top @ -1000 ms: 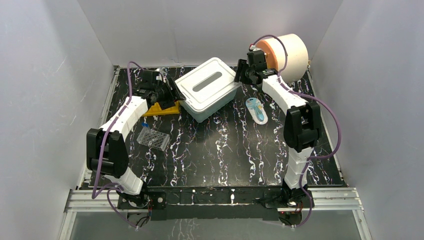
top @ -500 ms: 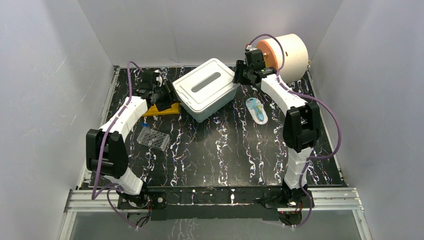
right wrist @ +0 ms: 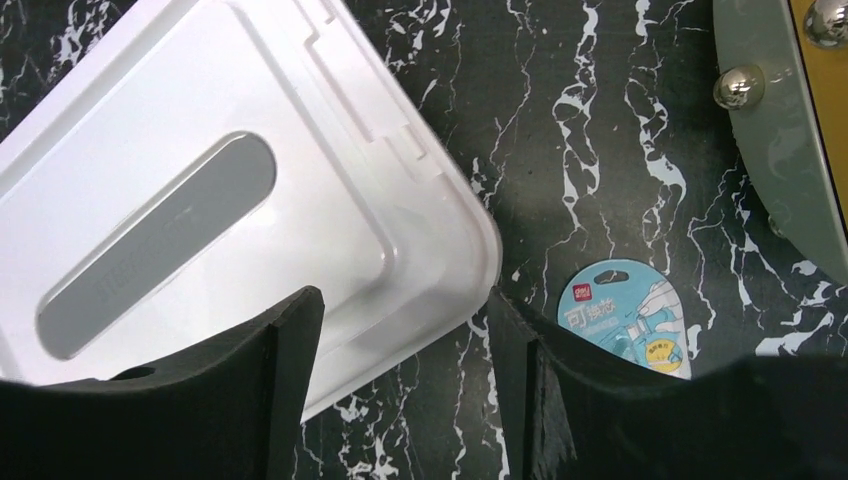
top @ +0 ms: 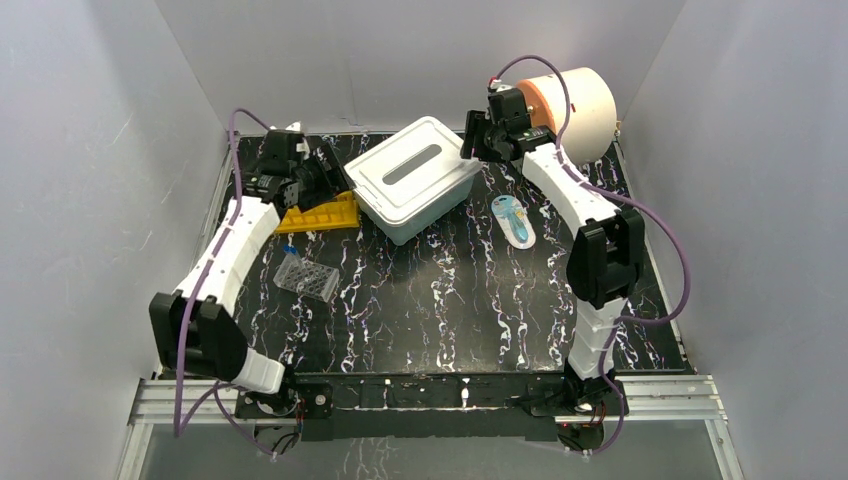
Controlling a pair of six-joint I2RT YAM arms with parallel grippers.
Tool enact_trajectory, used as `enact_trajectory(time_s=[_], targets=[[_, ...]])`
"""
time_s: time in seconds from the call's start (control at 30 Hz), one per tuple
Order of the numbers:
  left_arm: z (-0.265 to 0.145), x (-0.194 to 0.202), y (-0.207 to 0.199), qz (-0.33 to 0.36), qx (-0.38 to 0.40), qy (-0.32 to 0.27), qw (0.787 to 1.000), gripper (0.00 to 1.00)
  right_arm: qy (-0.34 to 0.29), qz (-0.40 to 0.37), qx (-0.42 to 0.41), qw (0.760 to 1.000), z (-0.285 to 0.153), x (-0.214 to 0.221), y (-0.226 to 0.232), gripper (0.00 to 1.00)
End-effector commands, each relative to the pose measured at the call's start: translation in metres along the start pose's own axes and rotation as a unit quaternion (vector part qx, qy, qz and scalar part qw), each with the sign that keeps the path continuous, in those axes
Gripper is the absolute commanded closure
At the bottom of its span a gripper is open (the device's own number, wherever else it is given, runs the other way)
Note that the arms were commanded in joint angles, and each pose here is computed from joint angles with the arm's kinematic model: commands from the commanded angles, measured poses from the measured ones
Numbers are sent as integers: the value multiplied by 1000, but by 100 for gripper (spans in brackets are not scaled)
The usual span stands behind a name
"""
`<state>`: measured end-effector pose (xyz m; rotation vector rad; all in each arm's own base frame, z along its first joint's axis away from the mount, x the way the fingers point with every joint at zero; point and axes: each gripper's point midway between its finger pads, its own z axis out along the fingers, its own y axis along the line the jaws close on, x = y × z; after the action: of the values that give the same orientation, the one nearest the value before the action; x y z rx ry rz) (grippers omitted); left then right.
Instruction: Organize the chemistry lab equipment
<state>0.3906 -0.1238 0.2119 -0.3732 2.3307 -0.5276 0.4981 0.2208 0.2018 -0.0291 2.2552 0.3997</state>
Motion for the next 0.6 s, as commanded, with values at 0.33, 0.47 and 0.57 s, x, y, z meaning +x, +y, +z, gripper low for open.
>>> enact_trajectory(time_s=[0.33, 0.47, 0.57], targets=[[-98, 30, 36, -20, -62, -46, 997, 2, -21, -14, 17, 1000, -117, 41, 3, 20], [-123, 50, 48, -20, -64, -54, 996, 2, 0, 0, 51, 999, -154, 70, -20, 2], [-144, 59, 56, -18, -73, -68, 995, 2, -5, -1, 88, 996, -185, 80, -41, 1]])
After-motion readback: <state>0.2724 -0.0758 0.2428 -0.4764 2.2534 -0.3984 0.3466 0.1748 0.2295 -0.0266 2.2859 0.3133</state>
